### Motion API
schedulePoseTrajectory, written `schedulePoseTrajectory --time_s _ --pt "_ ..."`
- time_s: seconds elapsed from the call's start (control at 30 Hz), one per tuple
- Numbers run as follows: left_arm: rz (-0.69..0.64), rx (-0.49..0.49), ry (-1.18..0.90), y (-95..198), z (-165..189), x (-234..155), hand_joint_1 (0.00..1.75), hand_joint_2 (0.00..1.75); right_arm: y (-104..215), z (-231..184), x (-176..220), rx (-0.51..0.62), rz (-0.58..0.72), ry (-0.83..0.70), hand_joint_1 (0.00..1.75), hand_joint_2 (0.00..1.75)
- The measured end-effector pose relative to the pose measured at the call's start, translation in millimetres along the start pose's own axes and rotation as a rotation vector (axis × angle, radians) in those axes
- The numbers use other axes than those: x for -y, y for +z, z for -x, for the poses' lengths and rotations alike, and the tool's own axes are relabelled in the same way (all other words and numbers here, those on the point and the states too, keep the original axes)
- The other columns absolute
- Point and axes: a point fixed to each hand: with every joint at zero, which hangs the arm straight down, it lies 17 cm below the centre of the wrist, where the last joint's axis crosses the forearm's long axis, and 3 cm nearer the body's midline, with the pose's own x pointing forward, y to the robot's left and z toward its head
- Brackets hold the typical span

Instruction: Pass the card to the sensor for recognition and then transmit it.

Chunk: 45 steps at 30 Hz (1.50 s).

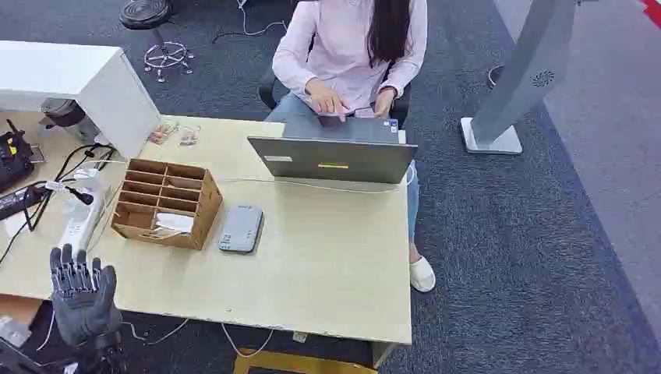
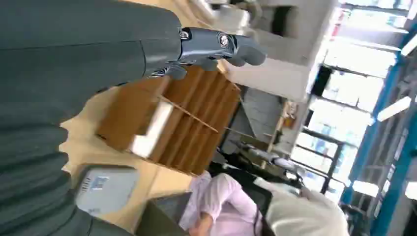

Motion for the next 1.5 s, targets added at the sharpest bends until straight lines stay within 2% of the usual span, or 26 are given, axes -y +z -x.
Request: schedulePoseTrajectory --time_s 0.3,0.57,0.8,1.17,1.5 --pt "0.214 0.264 -0.056 -23 -102 84 0.00 1.75 0 10 0 -0.053 0.003 0.040 0.00 0.00" --pt "0.286 0.383 -0.256 -42 -131 131 0.00 1.75 1 14 -3 -0.065 -0.011 0.094 0.00 0.00" --pt "0.321 0.380 -0.448 -59 -120 161 0.00 1.75 2 13 -6 -0.059 -0.027 0.138 0.00 0.00" --pt "0.410 0.269 -0.724 -90 -63 198 0.00 1.75 2 11 -12 -0.048 -0.052 0.196 0.00 0.00" --pt "0.468 0.201 -1.024 -115 -13 216 0.00 1.75 4 14 -17 -0.045 -0.077 0.255 0.00 0.00"
